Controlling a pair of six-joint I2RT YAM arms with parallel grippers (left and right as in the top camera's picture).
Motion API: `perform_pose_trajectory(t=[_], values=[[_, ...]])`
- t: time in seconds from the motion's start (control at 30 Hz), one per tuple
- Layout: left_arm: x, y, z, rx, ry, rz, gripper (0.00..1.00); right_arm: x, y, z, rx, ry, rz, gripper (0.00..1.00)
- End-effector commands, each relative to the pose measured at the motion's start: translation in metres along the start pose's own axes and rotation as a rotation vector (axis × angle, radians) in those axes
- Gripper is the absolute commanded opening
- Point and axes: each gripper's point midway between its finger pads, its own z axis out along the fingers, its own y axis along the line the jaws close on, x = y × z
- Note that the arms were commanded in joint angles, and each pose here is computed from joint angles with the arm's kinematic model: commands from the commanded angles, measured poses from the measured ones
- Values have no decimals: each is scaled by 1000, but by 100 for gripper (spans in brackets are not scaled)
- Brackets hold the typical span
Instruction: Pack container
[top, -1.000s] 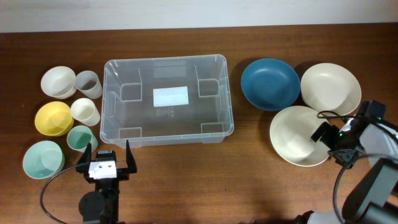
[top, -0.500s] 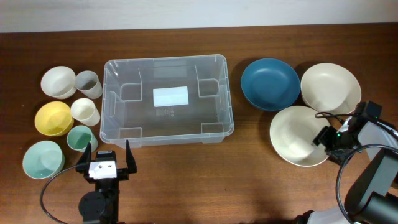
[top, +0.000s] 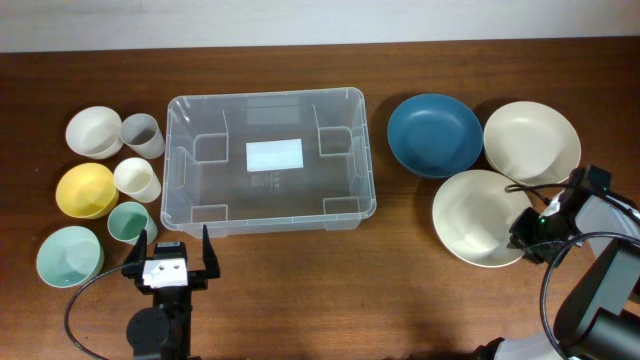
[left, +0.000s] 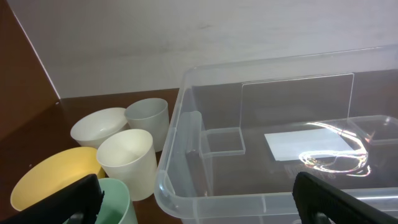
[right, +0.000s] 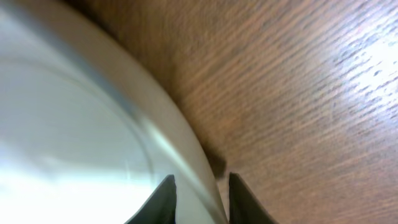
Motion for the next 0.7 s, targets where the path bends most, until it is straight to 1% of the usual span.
perform_pose_trajectory(t=[0.0,0.03,0.27,0.43,0.53,0.67], values=[[2,2,0,-9,4,16,100,11,-4,3,8,48,11,8],[2,2,0,-9,3,16,100,13,-4,3,10,56,12,4],[2,2,0,-9,4,16,100,18,-5,2,14,77,16,4],[2,2,0,-9,4,16,100,33,-4,-4,9,139,25,4],[2,2,0,-9,4,16,100,45,3,-15,-29,184,31,4],[2,2,0,-9,4,16,100,54,23,-38,-145,196,-60,4]])
